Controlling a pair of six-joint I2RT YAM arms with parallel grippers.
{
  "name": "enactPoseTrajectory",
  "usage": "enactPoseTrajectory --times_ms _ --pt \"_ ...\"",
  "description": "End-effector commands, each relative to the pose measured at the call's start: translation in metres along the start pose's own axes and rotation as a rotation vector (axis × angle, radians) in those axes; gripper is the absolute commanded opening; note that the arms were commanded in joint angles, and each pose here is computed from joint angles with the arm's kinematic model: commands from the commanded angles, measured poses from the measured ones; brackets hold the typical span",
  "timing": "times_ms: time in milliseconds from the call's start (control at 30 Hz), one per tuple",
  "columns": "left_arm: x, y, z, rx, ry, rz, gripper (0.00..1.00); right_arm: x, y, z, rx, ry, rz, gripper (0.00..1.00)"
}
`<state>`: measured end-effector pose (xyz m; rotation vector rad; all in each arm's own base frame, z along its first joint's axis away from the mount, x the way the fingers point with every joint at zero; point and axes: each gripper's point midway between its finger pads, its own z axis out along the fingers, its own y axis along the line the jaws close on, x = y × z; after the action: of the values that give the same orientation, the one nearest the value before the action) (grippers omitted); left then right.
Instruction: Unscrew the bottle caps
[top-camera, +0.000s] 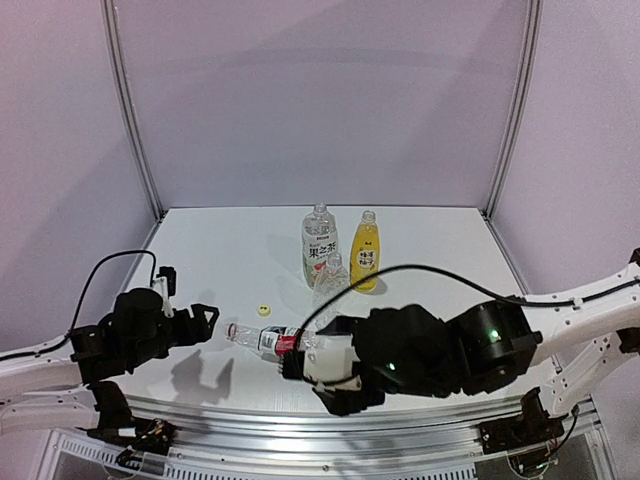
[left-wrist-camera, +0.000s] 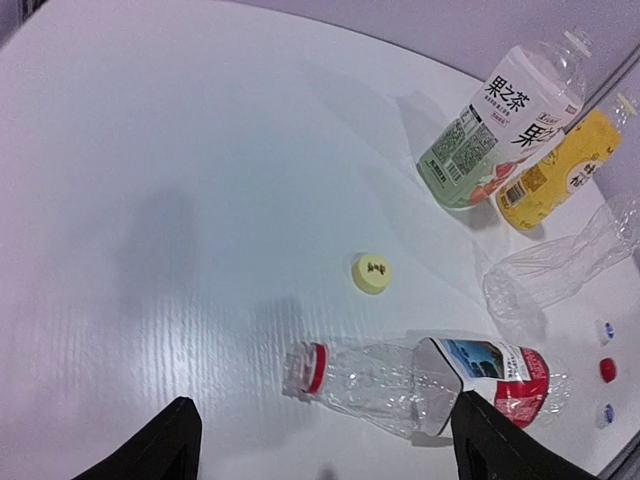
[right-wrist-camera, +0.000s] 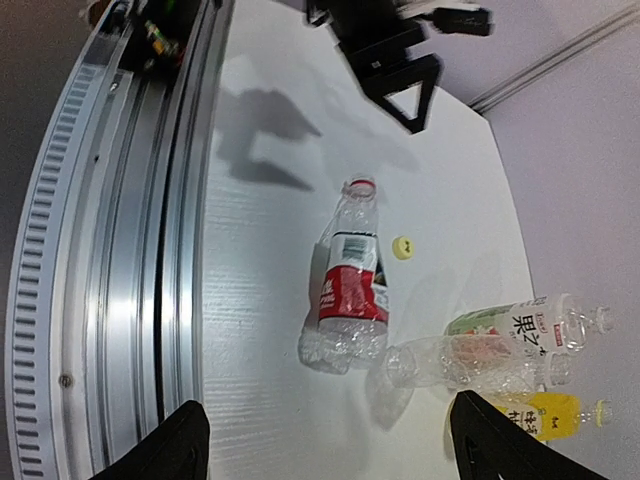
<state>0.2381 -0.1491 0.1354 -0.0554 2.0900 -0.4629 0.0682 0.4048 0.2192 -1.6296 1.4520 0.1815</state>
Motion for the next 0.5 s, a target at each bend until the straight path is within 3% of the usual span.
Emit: enactPoseTrajectory --times_ms 0,133,467 --pt "0.009 -0.008 0.0 0.115 -0.005 -0.357 0.86 -0.008 -0.023 0.033 -0.03 0.063 0.156 0.83" --pt "0.015 0.004 0.006 0.145 -0.066 -0.573 0.91 0.012 -0.03 0.077 -0.053 0.236 0.222 0.8" --pt "0.039 0.018 0.02 0.109 -0.011 -0.797 0.93 0.035 -0.052 0.123 -0.233 0.289 0.449 0.81"
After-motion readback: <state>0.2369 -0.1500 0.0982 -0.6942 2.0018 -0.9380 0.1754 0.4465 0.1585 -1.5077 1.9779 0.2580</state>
